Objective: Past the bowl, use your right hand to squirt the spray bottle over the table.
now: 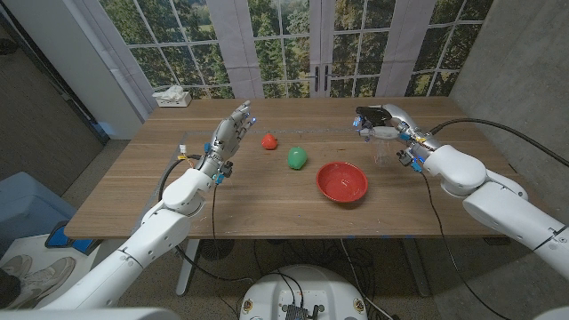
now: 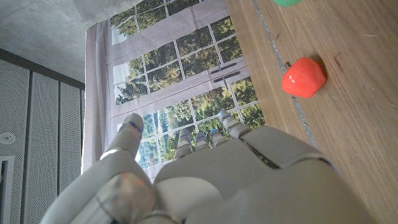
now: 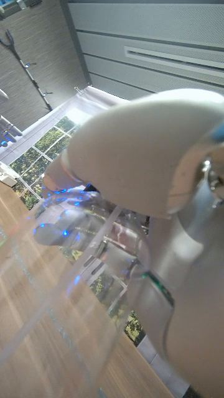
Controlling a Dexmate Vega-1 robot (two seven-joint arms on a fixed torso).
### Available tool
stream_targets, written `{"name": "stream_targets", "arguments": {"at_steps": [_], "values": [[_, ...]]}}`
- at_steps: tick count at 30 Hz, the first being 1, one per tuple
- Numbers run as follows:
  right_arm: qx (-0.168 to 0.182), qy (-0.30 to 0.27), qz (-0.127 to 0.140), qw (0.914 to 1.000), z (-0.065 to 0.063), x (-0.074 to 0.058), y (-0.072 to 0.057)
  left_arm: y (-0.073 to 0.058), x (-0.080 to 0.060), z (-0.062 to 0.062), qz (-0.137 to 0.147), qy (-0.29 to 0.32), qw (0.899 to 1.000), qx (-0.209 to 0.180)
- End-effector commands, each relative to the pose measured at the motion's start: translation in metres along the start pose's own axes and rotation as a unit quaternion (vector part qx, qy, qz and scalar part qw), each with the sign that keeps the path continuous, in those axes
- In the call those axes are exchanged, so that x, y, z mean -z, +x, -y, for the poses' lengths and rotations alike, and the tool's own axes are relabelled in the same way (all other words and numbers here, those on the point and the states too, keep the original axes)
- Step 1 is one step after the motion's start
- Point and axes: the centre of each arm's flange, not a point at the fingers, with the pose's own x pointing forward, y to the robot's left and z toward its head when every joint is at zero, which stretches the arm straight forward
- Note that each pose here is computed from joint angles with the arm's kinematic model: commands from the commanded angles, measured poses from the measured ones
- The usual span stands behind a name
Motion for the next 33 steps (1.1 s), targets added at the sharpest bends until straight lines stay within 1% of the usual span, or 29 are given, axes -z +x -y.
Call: {"name": "stream_targets", "arguments": {"at_steps": [1, 2, 6, 8, 9, 11, 14, 16, 17, 20, 25, 27, 29, 33], "values": [[0.034, 0.043, 0.030, 0.9980, 0.000, 0.009, 0.016, -0.002, 0.000, -0.006, 0.001, 0.000, 1.000, -0.001], [0.042, 0.046, 0.033, 0.9975, 0.000, 0.010, 0.017, -0.002, 0.000, -0.006, 0.000, -0.001, 1.000, -0.001], [0.049, 0.053, 0.040, 0.9966, 0.000, 0.012, 0.021, -0.002, 0.001, -0.007, -0.001, -0.002, 1.000, -0.001], [0.061, 0.056, 0.042, 0.9957, -0.002, 0.013, 0.025, -0.001, 0.001, -0.007, -0.001, -0.002, 1.000, -0.003], [0.074, 0.059, 0.043, 0.9946, -0.004, 0.014, 0.025, -0.001, 0.001, -0.007, 0.000, -0.002, 1.000, -0.003], [0.089, 0.059, 0.045, 0.9932, -0.005, 0.014, 0.027, -0.001, 0.002, -0.008, 0.000, -0.002, 1.000, -0.003], [0.101, 0.064, 0.048, 0.9916, -0.007, 0.016, 0.032, -0.001, 0.002, -0.008, 0.001, -0.003, 1.000, -0.005], [0.101, 0.067, 0.050, 0.9914, -0.008, 0.017, 0.036, -0.002, 0.002, -0.009, 0.001, -0.003, 1.000, -0.006], [0.101, 0.067, 0.050, 0.9914, -0.008, 0.017, 0.036, -0.002, 0.002, -0.009, 0.001, -0.002, 1.000, -0.006], [0.112, 0.072, 0.048, 0.9900, -0.010, 0.020, 0.043, -0.002, 0.003, -0.009, 0.001, -0.003, 1.000, -0.006], [0.138, 0.085, 0.047, 0.9856, -0.010, 0.026, 0.050, -0.002, 0.005, -0.010, 0.001, -0.005, 1.000, -0.009], [0.153, 0.081, 0.046, 0.9839, -0.010, 0.029, 0.052, -0.002, 0.005, -0.010, 0.001, -0.004, 1.000, -0.010], [0.155, 0.088, 0.041, 0.9830, -0.008, 0.033, 0.056, -0.003, 0.006, -0.010, 0.000, -0.007, 1.000, -0.011], [0.177, 0.089, 0.040, 0.9795, -0.008, 0.039, 0.061, -0.003, 0.007, -0.010, 0.000, -0.007, 1.000, -0.013]]}}
